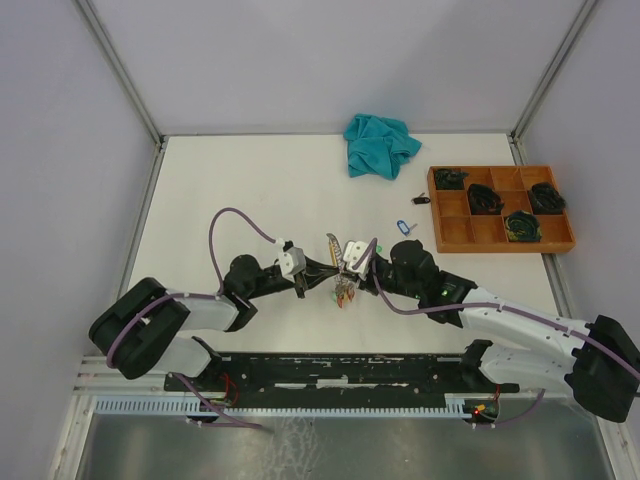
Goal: Put the keys on the keyring
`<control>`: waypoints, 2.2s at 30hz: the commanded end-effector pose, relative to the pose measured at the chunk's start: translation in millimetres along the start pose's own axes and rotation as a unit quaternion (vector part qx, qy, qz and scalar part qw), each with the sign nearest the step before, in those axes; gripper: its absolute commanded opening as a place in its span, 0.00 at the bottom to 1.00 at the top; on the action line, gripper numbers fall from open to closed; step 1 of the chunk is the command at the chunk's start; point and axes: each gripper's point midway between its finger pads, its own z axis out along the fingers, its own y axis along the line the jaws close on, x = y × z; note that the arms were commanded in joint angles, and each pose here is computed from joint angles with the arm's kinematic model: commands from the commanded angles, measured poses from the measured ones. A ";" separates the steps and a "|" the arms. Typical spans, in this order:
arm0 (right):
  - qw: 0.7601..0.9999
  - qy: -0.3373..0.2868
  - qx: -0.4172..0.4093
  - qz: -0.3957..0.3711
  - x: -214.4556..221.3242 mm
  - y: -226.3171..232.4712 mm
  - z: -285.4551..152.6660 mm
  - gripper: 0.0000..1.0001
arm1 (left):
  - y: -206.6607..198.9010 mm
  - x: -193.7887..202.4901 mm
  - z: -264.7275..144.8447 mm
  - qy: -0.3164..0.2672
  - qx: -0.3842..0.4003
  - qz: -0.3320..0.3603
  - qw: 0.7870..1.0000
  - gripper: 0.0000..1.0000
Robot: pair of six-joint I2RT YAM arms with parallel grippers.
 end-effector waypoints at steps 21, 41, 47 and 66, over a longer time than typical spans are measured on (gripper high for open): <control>1.000 -0.008 -0.014 -0.011 -11.2 -1.0 4.7 0.11 | -1.2 -34.4 7.3 -0.062 0.008 0.006 0.998 0.03; 0.992 0.089 -0.053 -0.077 -14.8 -11.4 -3.0 0.01 | 3.3 -4.4 0.5 -0.011 -0.012 0.005 1.000 0.20; 0.988 0.107 -0.072 -0.083 -12.7 -9.2 0.6 0.01 | 0.9 5.1 -2.9 0.005 -0.011 0.000 1.000 0.27; 0.982 0.120 -0.113 -0.094 -10.4 -0.3 1.4 0.01 | -4.5 12.5 11.9 0.053 0.063 0.034 0.996 0.33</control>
